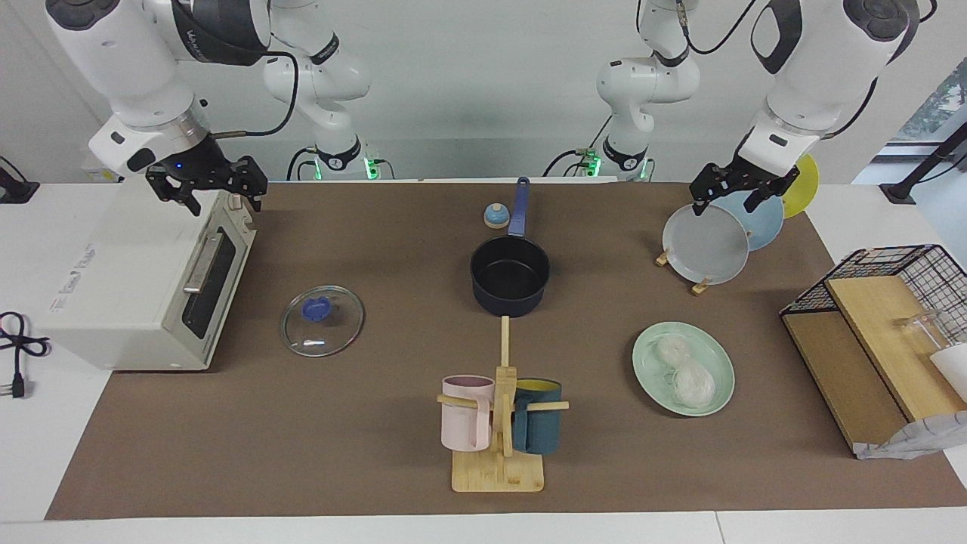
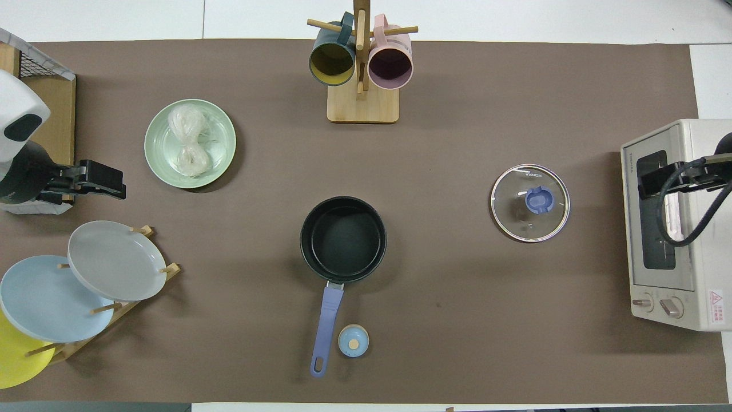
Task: Transfer vermicelli from plate to pot
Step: 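Reach the left gripper to the white vermicelli on the green plate, then grasp and lift the vermicelli with the left gripper while the right gripper reaches the lid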
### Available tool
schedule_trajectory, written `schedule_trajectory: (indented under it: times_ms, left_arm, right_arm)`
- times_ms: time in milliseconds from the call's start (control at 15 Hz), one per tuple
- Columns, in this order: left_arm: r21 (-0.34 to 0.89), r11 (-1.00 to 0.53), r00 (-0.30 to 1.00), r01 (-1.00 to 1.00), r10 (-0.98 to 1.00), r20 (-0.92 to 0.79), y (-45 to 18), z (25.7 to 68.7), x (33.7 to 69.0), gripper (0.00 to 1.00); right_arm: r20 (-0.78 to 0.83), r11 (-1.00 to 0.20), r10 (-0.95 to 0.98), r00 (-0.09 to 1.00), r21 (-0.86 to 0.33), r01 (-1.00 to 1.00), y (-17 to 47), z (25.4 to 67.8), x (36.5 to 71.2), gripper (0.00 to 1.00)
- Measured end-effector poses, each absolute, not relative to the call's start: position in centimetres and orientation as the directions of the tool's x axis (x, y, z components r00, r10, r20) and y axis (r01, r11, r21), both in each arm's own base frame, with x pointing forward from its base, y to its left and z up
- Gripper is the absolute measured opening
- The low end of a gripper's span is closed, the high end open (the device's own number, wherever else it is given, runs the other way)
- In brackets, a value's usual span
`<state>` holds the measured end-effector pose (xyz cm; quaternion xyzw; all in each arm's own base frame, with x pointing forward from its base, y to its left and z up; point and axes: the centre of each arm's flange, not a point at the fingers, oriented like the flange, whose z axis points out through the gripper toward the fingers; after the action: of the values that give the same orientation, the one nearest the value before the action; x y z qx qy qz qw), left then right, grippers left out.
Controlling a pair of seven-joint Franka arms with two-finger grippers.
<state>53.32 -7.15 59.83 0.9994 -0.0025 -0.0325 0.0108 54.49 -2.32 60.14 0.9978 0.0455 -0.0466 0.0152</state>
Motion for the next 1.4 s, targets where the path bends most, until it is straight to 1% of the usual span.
schedule_trajectory:
  times_ms: [400,533,667,733,867,1000,1067,1200,1267,1400]
  left_arm:
    - [0.023,-1.0,0.999,0.011,0.01,-0.049,-7.2,60.0,53.5,1.0]
    - [0.026,-0.998,0.998,0.052,0.052,-0.021,-7.2,60.0,53.9,1.0]
    - [0.03,-0.998,0.998,0.064,0.063,-0.013,-7.4,58.9,54.9,1.0]
    - [0.032,-0.997,0.998,0.066,0.066,-0.013,-7.6,57.6,56.0,1.0]
    - [0.038,-0.997,0.997,0.07,0.069,-0.026,-7.8,53.0,59.6,1.0]
    - [0.055,-0.996,0.997,0.076,0.077,0.001,-8.1,46.5,64.1,1.0]
    - [0.062,-0.995,0.997,0.08,0.081,0.011,-8.3,43.0,65.8,1.0]
    - [0.073,-0.994,0.996,0.085,0.087,0.031,-8.5,37.1,67.9,1.0]
    - [0.077,-0.993,0.995,0.086,0.089,0.042,-8.6,35.1,68.5,1.0]
    - [0.07,-0.994,0.995,0.08,0.084,0.051,-8.6,32.9,69.1,1.0]
  right_arm:
    - [-0.094,-0.995,0.089,0.992,0.026,0.092,-2.3,60.1,54.5,1.0]
    - [-0.094,-0.995,0.089,0.992,0.026,0.092,-2.3,60.1,54.5,1.0]
    - [-0.094,-0.995,0.089,0.992,0.026,0.092,-2.3,60.1,54.5,1.0]
    - [-0.094,-0.995,0.089,0.992,0.026,0.092,-2.3,60.1,54.5,1.0]
    - [-0.095,-0.995,0.091,0.991,0.026,0.094,-2.2,60.1,54.5,1.0]
    - [-0.095,-0.995,0.091,0.991,0.027,0.094,-1.9,60.1,54.5,1.0]
    - [-0.092,-0.996,0.077,0.993,0.029,0.08,-1.7,60.0,54.6,1.0]
    - [-0.074,-0.997,0.062,0.995,0.031,0.064,-1.2,59.4,54.9,1.0]
    - [-0.062,-0.997,0.069,0.996,0.031,0.071,-0.7,58.9,55.2,1.0]
    - [-0.041,-0.995,0.096,0.994,0.031,0.098,1.3,57.5,55.8,1.0]
